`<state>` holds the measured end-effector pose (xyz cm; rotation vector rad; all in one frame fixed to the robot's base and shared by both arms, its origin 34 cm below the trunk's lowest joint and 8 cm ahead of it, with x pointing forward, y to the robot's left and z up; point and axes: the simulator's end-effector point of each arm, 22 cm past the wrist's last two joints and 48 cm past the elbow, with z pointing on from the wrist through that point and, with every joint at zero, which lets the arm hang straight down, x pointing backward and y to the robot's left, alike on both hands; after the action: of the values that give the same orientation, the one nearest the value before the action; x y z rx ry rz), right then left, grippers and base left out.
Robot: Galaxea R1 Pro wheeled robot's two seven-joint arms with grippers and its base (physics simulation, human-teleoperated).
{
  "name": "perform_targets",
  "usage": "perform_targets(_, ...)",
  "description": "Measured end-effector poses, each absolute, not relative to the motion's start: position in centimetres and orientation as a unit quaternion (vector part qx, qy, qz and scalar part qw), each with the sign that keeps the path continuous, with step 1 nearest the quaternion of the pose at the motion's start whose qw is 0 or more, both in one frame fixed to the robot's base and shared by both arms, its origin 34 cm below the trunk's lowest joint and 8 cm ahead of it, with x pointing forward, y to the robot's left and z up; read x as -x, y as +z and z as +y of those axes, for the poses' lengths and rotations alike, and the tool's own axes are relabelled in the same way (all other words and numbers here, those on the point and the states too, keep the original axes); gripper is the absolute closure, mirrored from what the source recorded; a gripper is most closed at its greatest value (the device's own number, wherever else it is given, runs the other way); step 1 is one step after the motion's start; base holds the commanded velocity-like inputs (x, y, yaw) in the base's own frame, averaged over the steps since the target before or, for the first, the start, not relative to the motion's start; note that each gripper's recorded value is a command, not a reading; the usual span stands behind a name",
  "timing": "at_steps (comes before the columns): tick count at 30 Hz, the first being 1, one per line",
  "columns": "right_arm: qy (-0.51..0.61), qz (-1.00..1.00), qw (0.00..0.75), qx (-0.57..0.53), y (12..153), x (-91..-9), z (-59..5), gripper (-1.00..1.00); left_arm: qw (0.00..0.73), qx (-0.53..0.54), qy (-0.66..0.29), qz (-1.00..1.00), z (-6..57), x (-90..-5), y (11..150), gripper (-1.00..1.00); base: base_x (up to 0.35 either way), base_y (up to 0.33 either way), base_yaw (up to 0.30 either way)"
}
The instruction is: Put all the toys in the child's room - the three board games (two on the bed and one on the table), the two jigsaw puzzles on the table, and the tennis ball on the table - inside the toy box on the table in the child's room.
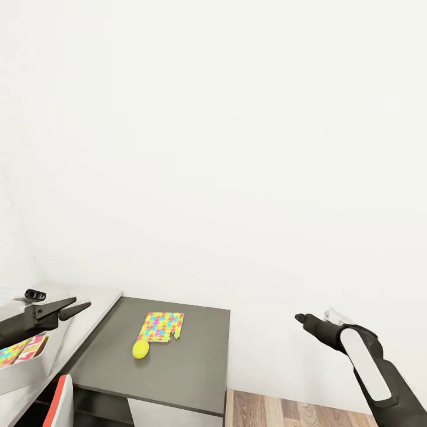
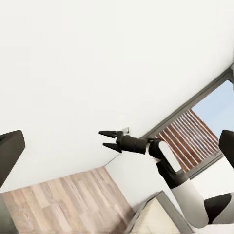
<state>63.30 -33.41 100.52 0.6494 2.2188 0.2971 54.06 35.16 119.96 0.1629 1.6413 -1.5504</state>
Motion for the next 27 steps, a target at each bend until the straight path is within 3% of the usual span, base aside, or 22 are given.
perform_targets(8, 0.019, 0.908, 0.336, -0.248, 97.8, -63.6, -32.2, -1.0, 0.401, -0.027, -0.562, 0.723, 33.6, -57.9, 118.3, -1.0, 0.0, 0.0, 0.0)
perform_targets(21, -0.001, 0.919, 0.314, -0.237, 97.0, -63.4, -31.7, -1.0, 0.439, 0.058, -0.414, 0.795, 32.5, -69.0, 118.4, -1.0, 0.0, 0.0, 0.0)
perform_targets(27, -0.002, 0.921, 0.31, -0.234, 96.9, -63.3, -31.7, -1.0, 0.405, 0.082, -0.351, 0.84, 28.6, -73.6, 116.8, -1.0, 0.0, 0.0, 0.0)
